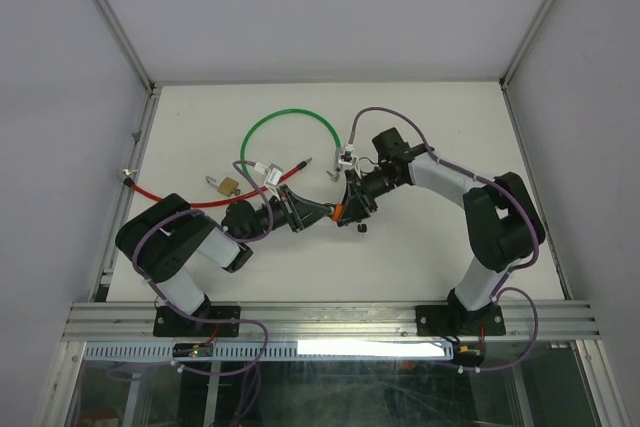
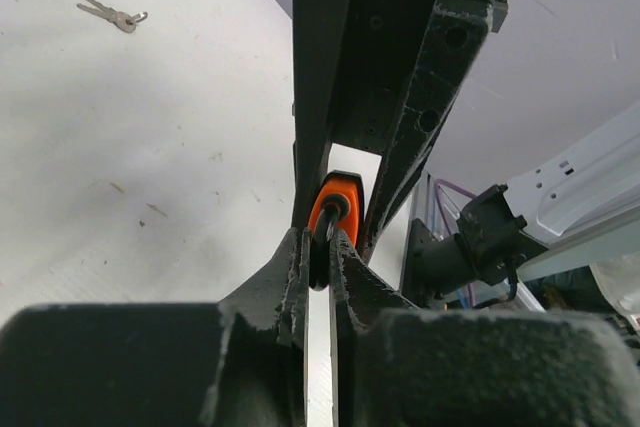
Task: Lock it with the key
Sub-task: Lock the lock.
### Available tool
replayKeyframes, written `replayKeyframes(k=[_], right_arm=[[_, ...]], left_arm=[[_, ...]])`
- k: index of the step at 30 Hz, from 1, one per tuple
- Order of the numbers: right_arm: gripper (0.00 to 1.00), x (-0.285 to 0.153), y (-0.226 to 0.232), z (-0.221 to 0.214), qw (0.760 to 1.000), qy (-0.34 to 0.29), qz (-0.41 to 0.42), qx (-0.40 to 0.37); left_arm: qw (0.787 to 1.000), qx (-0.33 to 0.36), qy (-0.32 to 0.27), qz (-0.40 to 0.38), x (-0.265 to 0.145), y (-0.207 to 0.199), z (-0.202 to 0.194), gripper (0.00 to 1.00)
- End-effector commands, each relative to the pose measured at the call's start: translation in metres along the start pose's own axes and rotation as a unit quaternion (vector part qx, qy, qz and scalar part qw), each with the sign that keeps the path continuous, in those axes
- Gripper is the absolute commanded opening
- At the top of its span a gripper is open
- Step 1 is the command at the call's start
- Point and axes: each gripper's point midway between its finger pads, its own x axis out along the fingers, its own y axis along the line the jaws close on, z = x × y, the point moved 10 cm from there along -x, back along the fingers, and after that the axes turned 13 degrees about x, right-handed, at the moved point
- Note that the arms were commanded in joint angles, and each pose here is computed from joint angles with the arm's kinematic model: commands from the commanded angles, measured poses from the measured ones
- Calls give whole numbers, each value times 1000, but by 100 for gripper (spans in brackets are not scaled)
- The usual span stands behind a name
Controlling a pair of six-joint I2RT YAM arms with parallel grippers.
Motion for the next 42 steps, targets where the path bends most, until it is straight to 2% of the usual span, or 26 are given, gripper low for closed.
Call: replayKeyframes(k=[1,3,5,10,13,14,19,21,24,27,31,35,40,42], right_arm=[[4,-2,7,20,999,-11,12,-33],[9,-3,8,21,999,-10,7,-34],[19,-6,11,23,999,-11,1,-42],[61,-19,27,26,991,-32,0,-129],[95,-32,42,23,975,-56,0,-215],[99,-37,45,23,970,-64,-3,-235],[100,-60,61,24,953,-89,-45,-286],[100,-63,70,25,957,-94,-55,-270],[100,-65,88,24,971,-99,-33,-213],[100,-66,100,21,978,-90,-8,-191],[99,-64,91,10,973,-125,-25,-191],[99,-65,86,-2,976,-133,-44,-166],[87,-60,79,-3,982,-147,-23,-118],[78,-59,77,-2,984,-152,-15,-89]], left_arm=[[988,78,-104,-86,9,-23,34,0],[987,81,-100,-92,8,-24,33,0],[986,85,-103,-95,5,-26,33,0],[984,100,-115,-88,-6,-31,35,0],[982,111,-125,-83,-15,-36,36,0],[981,117,-129,-82,-18,-38,37,0],[975,135,-155,-89,-35,-51,44,0],[972,137,-167,-92,-39,-56,48,0],[970,133,-175,-105,-44,-62,51,0],[969,123,-172,-127,-45,-69,54,0],[968,113,-175,-140,-47,-74,56,0],[962,136,-196,-134,-51,-78,59,0],[949,179,-219,-139,-49,-91,56,0],[945,190,-224,-143,-47,-96,55,0]])
